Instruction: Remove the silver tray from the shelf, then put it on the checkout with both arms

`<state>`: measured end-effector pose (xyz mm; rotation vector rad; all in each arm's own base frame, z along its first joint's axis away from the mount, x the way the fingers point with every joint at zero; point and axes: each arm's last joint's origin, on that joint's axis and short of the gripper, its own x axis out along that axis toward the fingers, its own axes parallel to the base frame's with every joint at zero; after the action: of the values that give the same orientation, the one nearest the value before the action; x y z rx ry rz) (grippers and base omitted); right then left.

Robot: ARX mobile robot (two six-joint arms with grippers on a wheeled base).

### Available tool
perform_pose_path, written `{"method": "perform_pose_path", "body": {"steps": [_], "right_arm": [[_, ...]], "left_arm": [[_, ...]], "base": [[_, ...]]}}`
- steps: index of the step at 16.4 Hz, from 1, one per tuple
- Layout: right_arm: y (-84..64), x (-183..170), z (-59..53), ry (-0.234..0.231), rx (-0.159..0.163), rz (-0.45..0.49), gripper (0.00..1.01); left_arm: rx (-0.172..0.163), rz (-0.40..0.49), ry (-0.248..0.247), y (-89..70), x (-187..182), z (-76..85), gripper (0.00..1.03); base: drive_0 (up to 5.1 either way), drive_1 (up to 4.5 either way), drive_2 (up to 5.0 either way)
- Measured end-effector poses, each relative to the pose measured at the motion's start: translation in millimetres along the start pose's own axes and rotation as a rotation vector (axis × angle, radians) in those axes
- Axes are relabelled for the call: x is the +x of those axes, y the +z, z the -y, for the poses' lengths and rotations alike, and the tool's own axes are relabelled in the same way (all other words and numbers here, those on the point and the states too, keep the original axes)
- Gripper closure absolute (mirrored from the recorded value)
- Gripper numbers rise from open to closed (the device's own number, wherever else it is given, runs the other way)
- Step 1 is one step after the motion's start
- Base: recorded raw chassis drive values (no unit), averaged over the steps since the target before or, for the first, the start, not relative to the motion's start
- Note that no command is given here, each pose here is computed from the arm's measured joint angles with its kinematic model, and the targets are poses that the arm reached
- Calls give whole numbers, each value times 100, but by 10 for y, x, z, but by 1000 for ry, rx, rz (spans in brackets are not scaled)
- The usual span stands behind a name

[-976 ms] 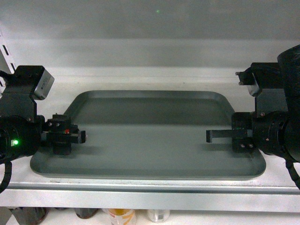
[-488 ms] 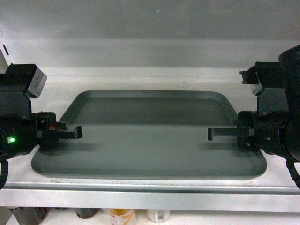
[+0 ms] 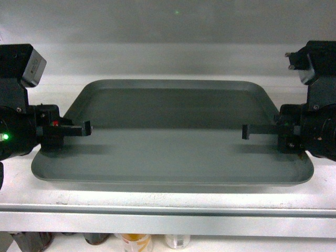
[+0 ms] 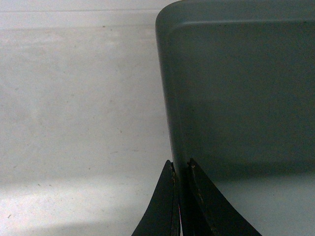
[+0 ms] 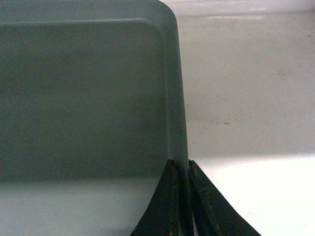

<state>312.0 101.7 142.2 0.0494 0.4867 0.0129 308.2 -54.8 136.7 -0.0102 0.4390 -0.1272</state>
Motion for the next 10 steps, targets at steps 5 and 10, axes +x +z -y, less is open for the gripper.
{"method": "perform_pose_path", "body": {"steps": [5,10], "right_arm": [[217,-262,145,14,-33,3,98],[245,-302,148,13,-37,-44,98]], "left_arm": [[-12,8,6,245,-264,86,99],[-18,-23,13,253,-266,104,99]], "base": [[0,0,0],[0,0,0]]}}
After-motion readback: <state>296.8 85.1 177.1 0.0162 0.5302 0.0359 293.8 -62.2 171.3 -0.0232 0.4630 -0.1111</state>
